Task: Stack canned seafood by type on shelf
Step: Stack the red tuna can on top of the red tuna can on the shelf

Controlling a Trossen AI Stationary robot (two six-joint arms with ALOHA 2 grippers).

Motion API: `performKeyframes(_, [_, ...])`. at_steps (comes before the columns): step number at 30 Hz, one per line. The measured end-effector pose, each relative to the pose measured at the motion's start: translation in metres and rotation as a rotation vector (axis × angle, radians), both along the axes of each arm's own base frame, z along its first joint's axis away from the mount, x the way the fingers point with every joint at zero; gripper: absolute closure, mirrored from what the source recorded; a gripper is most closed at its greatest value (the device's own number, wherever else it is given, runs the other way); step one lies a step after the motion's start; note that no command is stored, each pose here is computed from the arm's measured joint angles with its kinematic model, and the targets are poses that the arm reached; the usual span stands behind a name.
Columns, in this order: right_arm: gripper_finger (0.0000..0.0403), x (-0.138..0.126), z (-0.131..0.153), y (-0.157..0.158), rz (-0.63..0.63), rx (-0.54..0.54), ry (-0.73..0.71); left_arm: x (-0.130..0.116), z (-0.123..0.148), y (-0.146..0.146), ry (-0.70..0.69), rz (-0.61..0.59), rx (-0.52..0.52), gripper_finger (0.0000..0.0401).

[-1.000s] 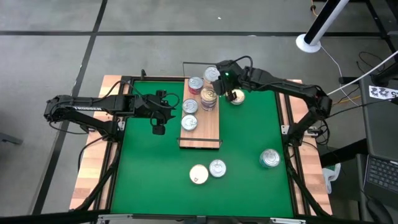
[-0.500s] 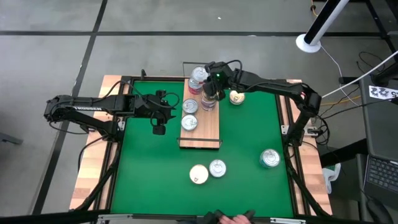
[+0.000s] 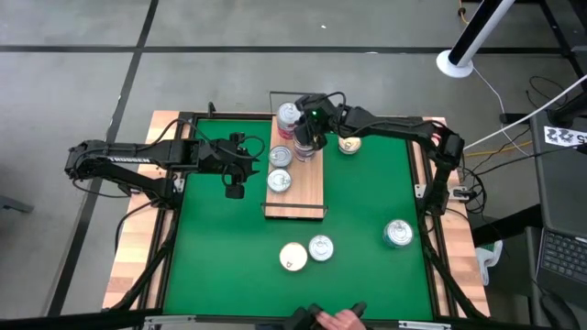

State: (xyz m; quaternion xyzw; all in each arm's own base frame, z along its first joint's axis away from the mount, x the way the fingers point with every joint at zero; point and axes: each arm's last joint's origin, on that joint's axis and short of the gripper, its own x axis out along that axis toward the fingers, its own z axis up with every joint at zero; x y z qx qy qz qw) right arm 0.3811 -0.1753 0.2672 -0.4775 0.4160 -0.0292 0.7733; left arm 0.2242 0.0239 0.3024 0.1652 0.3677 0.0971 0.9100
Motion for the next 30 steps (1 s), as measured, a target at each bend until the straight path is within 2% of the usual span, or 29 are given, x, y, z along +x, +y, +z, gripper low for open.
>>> performKeyframes(10, [0.0403, -0.006, 0.000, -0.012, -0.022, 0.007, -0.007, 0.000, 0.000, 0.000, 0.000, 0.000, 0.000, 0.0270])
performKeyframes(22, [0.0403, -0.006, 0.000, -0.011, -0.017, 0.013, 0.001, 0.000, 0.000, 0.000, 0.001, 0.000, 0.000, 0.0270])
performKeyframes(30, [0.0403, -0.007, -0.001, -0.010, 0.056, -0.020, 0.044, 0.000, 0.000, 0.000, -0.003, 0.008, -0.010, 0.0270])
